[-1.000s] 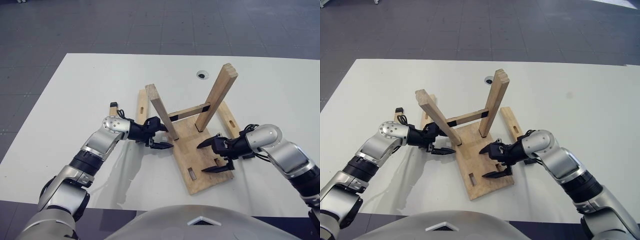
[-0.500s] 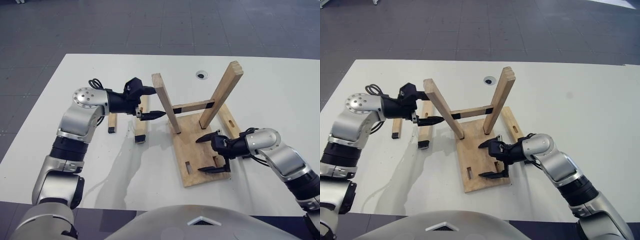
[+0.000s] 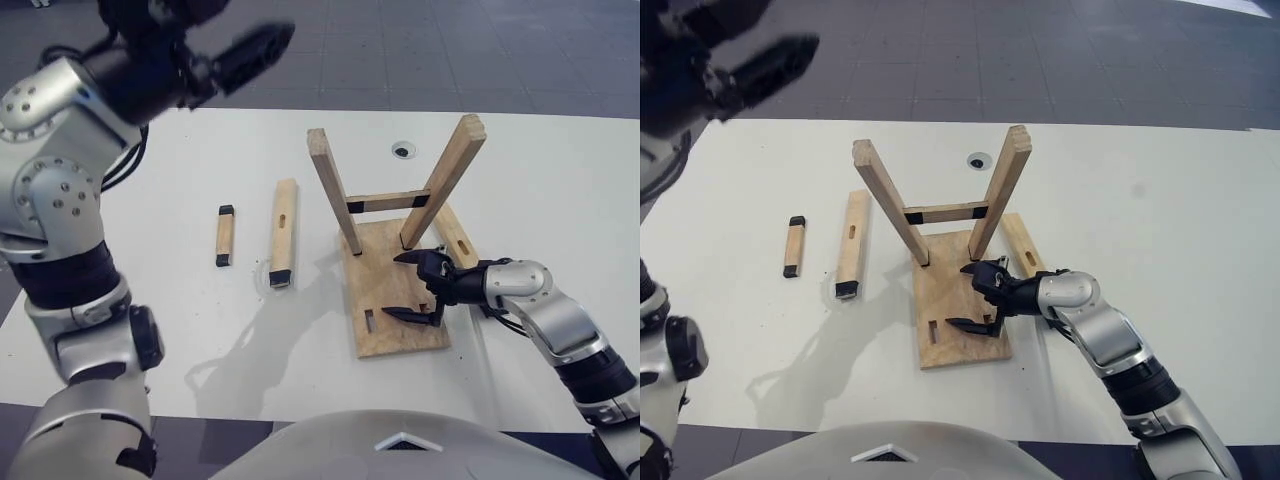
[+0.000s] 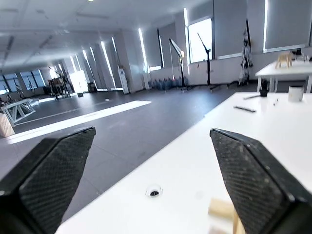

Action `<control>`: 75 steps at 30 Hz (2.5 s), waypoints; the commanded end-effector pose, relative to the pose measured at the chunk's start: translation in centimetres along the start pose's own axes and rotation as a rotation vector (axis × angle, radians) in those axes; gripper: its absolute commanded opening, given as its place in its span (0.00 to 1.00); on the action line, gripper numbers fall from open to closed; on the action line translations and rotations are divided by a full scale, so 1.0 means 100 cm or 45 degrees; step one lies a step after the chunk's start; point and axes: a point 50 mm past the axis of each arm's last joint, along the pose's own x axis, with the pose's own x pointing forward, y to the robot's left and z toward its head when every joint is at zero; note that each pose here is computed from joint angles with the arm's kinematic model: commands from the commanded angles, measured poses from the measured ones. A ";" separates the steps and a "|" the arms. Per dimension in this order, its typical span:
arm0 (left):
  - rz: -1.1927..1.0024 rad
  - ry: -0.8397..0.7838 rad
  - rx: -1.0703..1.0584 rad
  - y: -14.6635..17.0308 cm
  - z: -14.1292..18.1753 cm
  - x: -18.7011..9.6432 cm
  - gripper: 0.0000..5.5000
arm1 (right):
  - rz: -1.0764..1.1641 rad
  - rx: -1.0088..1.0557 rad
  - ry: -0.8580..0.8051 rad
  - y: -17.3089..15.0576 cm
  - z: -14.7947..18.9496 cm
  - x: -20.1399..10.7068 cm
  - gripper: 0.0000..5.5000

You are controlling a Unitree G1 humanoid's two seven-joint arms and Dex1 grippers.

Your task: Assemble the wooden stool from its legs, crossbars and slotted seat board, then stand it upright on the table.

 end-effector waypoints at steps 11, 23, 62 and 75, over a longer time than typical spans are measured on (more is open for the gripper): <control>0.248 0.265 -0.270 -0.041 -0.046 0.050 0.61 | -0.074 0.155 0.221 0.011 -0.035 0.007 1.00; -0.076 0.420 -0.831 -0.121 -0.097 0.036 0.61 | -0.083 0.126 0.258 0.008 -0.037 0.003 1.00; 0.530 -0.482 -0.136 0.008 0.103 0.064 0.61 | -0.128 0.128 0.285 0.016 -0.039 0.015 1.00; 0.376 0.651 -0.846 -0.101 -0.169 0.034 0.61 | -0.155 0.139 0.299 0.015 -0.041 0.013 1.00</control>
